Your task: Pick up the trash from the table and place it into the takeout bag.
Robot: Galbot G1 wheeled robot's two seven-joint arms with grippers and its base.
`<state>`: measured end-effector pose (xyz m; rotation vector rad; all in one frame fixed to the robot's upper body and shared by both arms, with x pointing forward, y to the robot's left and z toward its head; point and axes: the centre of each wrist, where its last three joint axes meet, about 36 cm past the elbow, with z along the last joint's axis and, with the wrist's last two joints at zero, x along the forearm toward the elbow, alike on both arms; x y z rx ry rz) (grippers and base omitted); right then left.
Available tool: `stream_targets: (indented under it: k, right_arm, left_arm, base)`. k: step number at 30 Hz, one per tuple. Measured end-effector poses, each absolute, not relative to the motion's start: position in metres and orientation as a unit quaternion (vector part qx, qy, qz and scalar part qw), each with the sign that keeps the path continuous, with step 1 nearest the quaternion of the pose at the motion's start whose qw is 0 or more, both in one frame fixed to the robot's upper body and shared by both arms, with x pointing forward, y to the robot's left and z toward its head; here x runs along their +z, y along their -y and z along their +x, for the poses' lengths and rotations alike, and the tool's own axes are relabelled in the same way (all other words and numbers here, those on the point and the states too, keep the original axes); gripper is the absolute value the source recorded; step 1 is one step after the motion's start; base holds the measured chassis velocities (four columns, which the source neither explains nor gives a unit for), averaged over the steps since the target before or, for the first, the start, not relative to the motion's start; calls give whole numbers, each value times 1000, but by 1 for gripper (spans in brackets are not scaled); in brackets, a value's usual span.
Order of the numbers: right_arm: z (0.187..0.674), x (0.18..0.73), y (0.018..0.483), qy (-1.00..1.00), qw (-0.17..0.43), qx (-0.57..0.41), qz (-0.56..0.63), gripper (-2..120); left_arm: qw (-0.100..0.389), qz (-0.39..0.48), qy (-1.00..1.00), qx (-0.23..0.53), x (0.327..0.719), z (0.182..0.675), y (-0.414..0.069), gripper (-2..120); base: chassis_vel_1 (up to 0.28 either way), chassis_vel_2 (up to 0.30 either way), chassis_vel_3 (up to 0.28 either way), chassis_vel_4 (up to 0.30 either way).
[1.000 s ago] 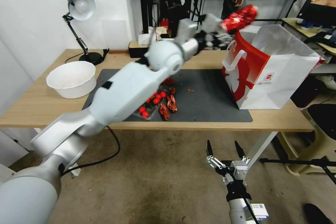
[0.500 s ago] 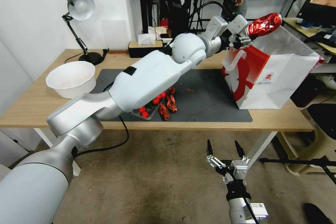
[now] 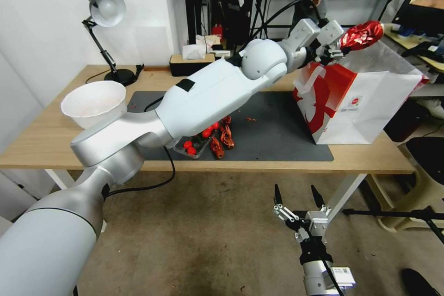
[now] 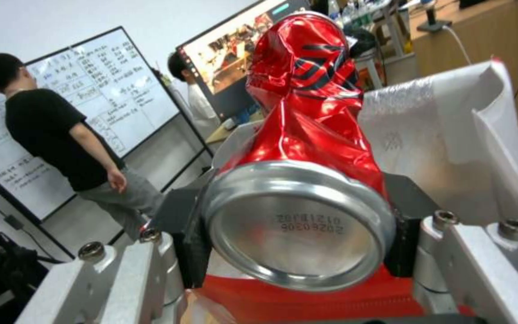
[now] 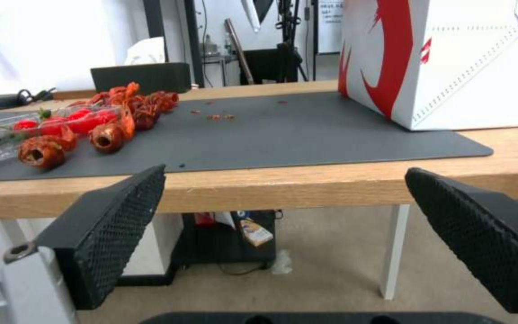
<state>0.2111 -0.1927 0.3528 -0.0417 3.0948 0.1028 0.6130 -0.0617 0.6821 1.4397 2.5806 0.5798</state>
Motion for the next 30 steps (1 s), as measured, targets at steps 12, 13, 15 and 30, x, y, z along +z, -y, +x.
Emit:
stream_targets:
  k: [12,13,15,30]
  right_arm:
    - [211,351,195,-999,23,32,-14,100]
    - [211,351,195,-999,23,32,-14,100]
    - [211,351,195,-999,22,31,-15,100]
    - [212,352,192,-999,23,35,-18,100]
  left_arm:
    - [65,461,-858,217,676,615,80,75]
    - [65,459,-859,216,676,615,80,82]
    - [66,458,-860,216,676,615,80,87]
    - [58,378,-915,130,656,600,-14,100]
  base:
    - [0,0,0,0]
    - [0,0,0,0]
    - [0,0,0,0]
    - [0,0,0,0]
